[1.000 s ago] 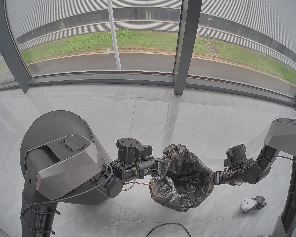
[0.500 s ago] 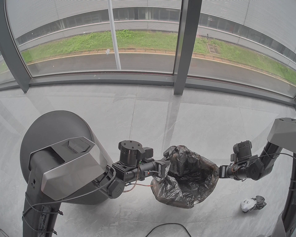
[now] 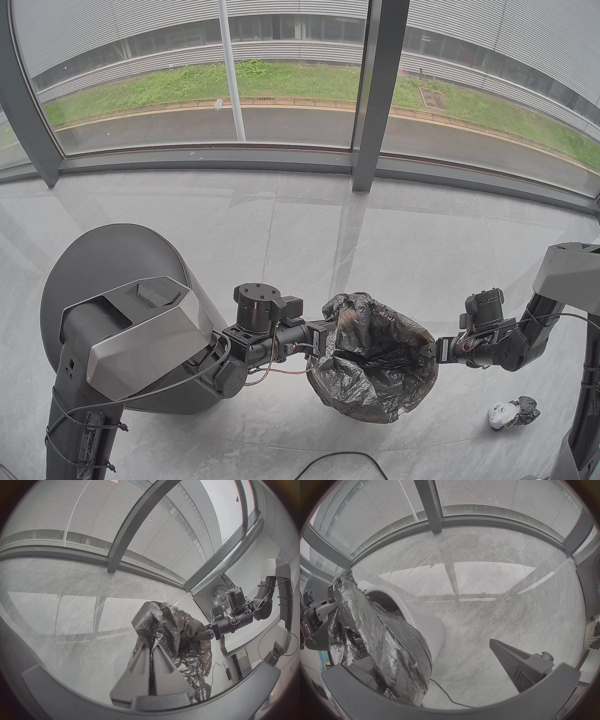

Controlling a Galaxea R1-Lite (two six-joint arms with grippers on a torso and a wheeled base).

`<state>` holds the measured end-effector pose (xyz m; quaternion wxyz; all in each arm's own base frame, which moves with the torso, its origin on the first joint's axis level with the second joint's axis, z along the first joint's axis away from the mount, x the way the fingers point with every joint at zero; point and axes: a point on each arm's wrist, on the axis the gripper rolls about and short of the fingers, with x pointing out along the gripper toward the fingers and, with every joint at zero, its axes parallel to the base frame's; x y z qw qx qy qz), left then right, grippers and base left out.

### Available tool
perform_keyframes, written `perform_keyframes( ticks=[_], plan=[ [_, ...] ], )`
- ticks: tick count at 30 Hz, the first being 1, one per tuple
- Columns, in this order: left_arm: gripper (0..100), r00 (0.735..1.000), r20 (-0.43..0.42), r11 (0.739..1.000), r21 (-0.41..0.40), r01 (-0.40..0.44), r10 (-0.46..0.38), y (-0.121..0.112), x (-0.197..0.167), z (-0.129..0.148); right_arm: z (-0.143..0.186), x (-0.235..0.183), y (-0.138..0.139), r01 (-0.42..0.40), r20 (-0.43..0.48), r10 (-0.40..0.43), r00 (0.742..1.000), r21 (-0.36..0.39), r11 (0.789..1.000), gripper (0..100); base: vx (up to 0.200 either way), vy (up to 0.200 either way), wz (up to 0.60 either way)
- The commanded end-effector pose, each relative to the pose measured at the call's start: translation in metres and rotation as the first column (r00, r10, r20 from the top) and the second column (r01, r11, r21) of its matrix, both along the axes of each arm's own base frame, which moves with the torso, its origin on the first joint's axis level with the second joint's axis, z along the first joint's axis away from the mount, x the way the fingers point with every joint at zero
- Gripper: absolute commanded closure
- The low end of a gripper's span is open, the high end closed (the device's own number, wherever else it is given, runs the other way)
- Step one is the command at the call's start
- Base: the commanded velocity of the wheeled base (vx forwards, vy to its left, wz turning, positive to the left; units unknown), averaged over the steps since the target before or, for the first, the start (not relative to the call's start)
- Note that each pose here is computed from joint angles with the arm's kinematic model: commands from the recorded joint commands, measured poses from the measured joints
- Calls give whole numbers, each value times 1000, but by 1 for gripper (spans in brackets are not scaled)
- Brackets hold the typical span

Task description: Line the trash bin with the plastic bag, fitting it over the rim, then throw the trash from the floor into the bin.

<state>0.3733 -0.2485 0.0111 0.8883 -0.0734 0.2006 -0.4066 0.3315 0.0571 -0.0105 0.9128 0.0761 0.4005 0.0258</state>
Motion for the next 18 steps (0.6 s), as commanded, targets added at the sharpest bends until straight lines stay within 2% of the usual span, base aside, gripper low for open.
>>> perform_keyframes(
  ticks=[1, 5, 11, 12, 18],
  plan=[
    [100, 1000, -13, 1000, 11, 0, 0, 2, -3, -4, 3, 0, 1, -4, 18, 4, 1000, 3, 1000, 0, 0, 0, 0],
    [100, 1000, -20, 999, 39, 20, -19, 4, -14, -4, 15, -5, 4, -16, 48, 16, 999, 7, 1000, 0, 0, 0, 0],
    [100, 999, -37, 998, 50, 34, -32, 2, -22, -7, 17, -13, 2, -18, 38, 18, 999, 5, 1000, 0, 0, 0, 0],
    [0, 999, -37, 998, 50, 34, -32, 2, -22, -7, 17, -13, 2, -18, 38, 18, 999, 5, 1000, 0, 0, 0, 0],
    [0, 998, -50, 996, 82, -21, 25, 9, -23, -12, 14, -16, 2, -22, 21, 22, 1000, 0, 1000, 0, 0, 0, 0]
  ],
)
